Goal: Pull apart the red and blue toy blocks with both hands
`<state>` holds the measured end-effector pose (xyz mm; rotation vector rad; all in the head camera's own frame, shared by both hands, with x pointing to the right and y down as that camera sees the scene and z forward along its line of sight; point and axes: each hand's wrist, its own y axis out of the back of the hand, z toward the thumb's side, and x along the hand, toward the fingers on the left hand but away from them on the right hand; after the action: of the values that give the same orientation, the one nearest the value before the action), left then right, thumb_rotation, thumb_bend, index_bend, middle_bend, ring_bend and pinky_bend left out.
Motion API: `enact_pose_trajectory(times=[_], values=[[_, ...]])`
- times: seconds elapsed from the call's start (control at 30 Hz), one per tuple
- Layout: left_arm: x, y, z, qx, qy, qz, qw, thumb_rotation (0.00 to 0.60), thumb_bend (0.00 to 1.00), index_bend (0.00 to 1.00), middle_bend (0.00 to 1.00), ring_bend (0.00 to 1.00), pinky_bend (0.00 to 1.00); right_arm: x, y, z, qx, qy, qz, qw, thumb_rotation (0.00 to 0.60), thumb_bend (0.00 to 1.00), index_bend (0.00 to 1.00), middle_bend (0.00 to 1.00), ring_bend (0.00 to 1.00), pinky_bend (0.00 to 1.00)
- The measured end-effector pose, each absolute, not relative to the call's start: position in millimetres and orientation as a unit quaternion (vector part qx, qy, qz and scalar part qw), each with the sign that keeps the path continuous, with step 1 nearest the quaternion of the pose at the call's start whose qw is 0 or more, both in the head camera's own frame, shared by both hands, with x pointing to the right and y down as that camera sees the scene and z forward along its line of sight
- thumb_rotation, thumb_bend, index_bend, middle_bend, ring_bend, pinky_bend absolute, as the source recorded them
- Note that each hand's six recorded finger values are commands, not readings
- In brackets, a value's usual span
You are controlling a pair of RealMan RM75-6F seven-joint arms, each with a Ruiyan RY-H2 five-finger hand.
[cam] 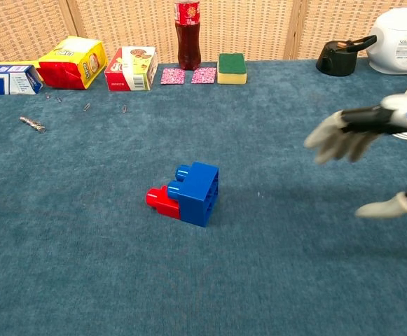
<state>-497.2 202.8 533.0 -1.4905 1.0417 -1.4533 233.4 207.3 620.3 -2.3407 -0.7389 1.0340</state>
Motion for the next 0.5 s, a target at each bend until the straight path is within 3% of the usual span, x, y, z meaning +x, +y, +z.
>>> enact_pose_trajectory(times=[0.23,0.5], values=[[-508,204,533,-0.58,0.414,-0.583,0.39,0.465,0.13,0.19,0.27,0.17,0.24,190,203,637,-0.867,-0.256,0.363,0.225,0.6,0.1,0.08,0.21,0.22,0.24],[-515,203,536,-0.58,0.417,-0.585,0.384,0.465,0.13,0.19,0.27,0.17,0.24,151,199,648,-0.869,-0.253,0.359,0.23,0.6,0.09,0.02,0.16,0.17,0.21]])
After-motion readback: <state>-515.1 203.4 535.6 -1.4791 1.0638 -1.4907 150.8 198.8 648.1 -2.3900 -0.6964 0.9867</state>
